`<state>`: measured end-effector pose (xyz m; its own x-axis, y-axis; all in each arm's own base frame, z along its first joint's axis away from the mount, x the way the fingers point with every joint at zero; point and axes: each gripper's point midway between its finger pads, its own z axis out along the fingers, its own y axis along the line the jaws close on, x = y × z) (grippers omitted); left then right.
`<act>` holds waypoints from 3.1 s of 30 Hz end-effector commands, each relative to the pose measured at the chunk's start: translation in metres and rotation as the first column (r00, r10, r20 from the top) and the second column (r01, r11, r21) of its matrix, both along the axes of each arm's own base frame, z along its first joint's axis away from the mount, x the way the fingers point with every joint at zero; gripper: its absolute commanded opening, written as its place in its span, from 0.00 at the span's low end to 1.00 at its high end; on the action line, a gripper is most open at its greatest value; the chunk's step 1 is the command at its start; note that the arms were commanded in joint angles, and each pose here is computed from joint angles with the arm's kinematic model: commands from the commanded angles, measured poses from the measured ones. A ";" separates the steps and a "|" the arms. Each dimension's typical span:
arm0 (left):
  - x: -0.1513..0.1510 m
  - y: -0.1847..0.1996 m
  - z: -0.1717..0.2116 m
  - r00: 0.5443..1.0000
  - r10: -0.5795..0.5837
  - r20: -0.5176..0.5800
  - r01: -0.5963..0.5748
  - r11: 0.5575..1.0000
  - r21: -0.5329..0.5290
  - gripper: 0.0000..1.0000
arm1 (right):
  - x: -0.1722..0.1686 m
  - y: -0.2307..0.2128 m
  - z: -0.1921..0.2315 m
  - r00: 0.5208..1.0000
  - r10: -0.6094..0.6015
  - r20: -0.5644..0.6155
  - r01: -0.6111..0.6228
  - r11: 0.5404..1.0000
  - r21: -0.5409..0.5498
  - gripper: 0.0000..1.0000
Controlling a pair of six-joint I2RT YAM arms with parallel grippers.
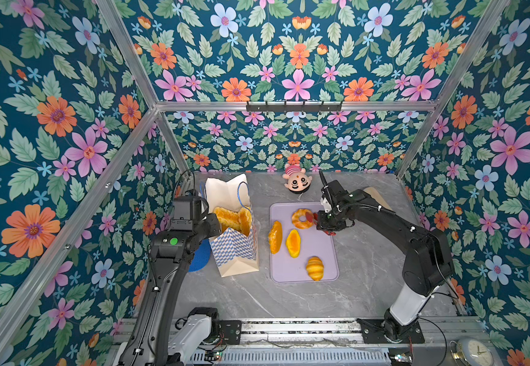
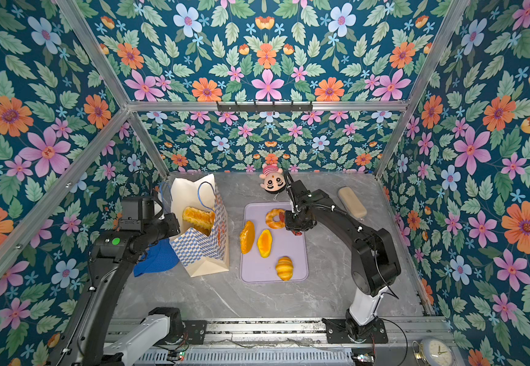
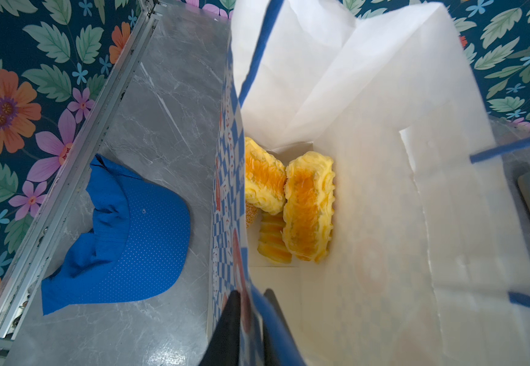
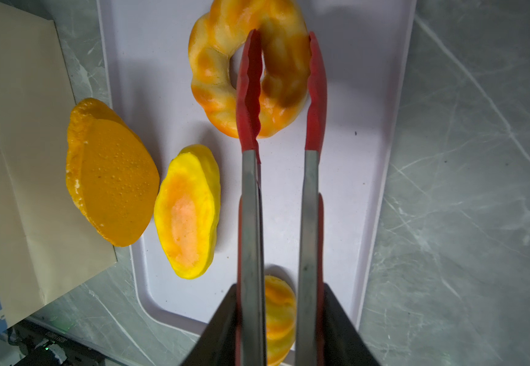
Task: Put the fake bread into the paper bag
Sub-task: 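Lower the tongs toward the ring donut on the tray, then squeeze the ring donut between the tongs with the right gripper, then lift the ring donut and carry it over the bag held by the left gripper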
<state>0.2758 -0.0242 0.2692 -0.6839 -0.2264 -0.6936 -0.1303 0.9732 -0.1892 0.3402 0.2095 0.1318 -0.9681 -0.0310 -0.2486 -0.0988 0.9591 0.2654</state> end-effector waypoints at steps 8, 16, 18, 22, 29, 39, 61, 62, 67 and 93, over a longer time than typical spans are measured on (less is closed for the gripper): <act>0.000 0.002 0.004 1.000 0.005 0.010 -0.006 1.000 0.006 0.17 | -0.004 -0.005 0.019 0.999 -0.008 0.051 0.007 1.000 0.015 0.35; 0.001 0.002 0.004 1.000 0.006 0.009 -0.006 1.000 0.006 0.17 | -0.010 -0.004 0.026 0.998 -0.001 0.055 -0.001 0.999 0.044 0.35; 0.001 0.001 0.003 1.000 0.005 0.008 -0.005 1.000 0.006 0.17 | -0.010 -0.004 0.021 0.999 0.000 0.042 -0.001 0.999 0.039 0.35; 0.001 0.002 0.001 1.000 0.007 0.005 -0.007 1.000 0.005 0.18 | -0.011 -0.004 0.017 0.999 -0.001 0.034 0.000 0.999 0.042 0.39; 0.001 0.002 0.001 1.000 0.006 0.004 -0.006 1.000 0.010 0.18 | -0.007 -0.001 0.002 1.000 -0.003 -0.001 0.003 1.000 0.029 0.47; -0.001 0.003 -0.001 1.000 0.010 0.001 -0.010 1.000 0.015 0.18 | 0.001 0.000 -0.007 1.000 -0.008 -0.014 0.008 1.000 0.008 0.50; -0.001 0.004 0.004 1.000 0.011 0.012 -0.011 1.000 0.015 0.18 | 0.001 -0.014 -0.004 1.000 -0.022 0.016 0.023 0.999 -0.043 0.36; -0.001 0.004 0.004 1.000 0.010 0.011 -0.011 1.000 0.016 0.18 | 0.000 -0.015 -0.001 0.999 -0.023 0.022 0.024 0.999 -0.039 0.35; 0.000 0.003 0.005 1.000 0.011 0.011 -0.011 1.000 0.015 0.19 | -0.005 -0.016 0.011 0.999 -0.026 0.034 0.026 1.000 -0.008 0.35; -0.003 0.005 0.010 1.000 0.016 0.011 -0.016 1.000 0.022 0.03 | -0.026 0.013 0.174 0.961 -0.012 0.277 -0.089 0.933 0.348 0.34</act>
